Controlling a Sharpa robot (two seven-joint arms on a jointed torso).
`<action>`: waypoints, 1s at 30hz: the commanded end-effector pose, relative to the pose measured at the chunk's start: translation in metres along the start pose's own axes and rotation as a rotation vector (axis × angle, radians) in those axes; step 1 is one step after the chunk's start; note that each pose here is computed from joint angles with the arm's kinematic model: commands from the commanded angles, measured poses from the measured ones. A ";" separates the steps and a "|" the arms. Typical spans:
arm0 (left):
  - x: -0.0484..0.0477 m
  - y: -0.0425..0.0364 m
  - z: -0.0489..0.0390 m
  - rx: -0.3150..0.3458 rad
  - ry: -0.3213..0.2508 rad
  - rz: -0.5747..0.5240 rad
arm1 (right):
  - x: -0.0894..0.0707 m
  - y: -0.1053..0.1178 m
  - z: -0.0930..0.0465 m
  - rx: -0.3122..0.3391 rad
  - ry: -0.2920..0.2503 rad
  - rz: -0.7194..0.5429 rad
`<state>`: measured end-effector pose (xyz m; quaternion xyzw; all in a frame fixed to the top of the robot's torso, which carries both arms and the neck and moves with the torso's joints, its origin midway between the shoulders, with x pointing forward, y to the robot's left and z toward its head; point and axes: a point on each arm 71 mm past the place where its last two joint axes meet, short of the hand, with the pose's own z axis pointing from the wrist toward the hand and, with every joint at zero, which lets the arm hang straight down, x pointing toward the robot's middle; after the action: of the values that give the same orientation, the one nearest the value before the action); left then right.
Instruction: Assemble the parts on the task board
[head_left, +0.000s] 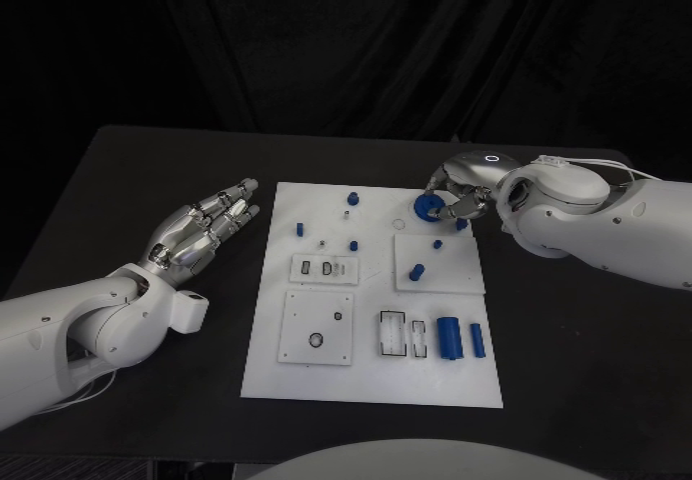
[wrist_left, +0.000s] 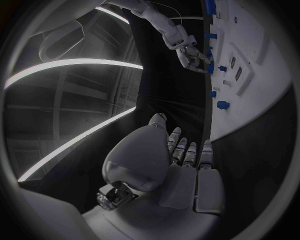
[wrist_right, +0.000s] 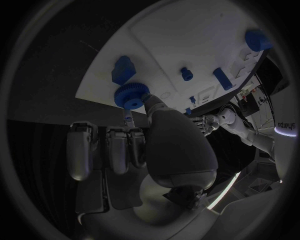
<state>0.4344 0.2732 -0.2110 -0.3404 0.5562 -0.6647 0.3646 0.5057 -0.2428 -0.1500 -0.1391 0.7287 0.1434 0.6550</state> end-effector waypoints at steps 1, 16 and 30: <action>0.0017 -0.0110 -0.0002 0.158 0.012 -0.015 | 0.006 -0.003 -0.001 0.022 0.031 -0.011; 0.0012 -0.0106 -0.0006 0.153 0.013 -0.017 | 0.005 0.011 -0.005 -0.032 0.023 0.001; 0.0021 -0.0102 0.0003 0.151 0.016 -0.019 | -0.020 0.048 0.000 -0.139 -0.020 -0.003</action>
<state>0.4345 0.2726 -0.2113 -0.3396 0.5566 -0.6669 0.3607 0.4903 -0.2035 -0.1300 -0.1738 0.7117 0.1891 0.6538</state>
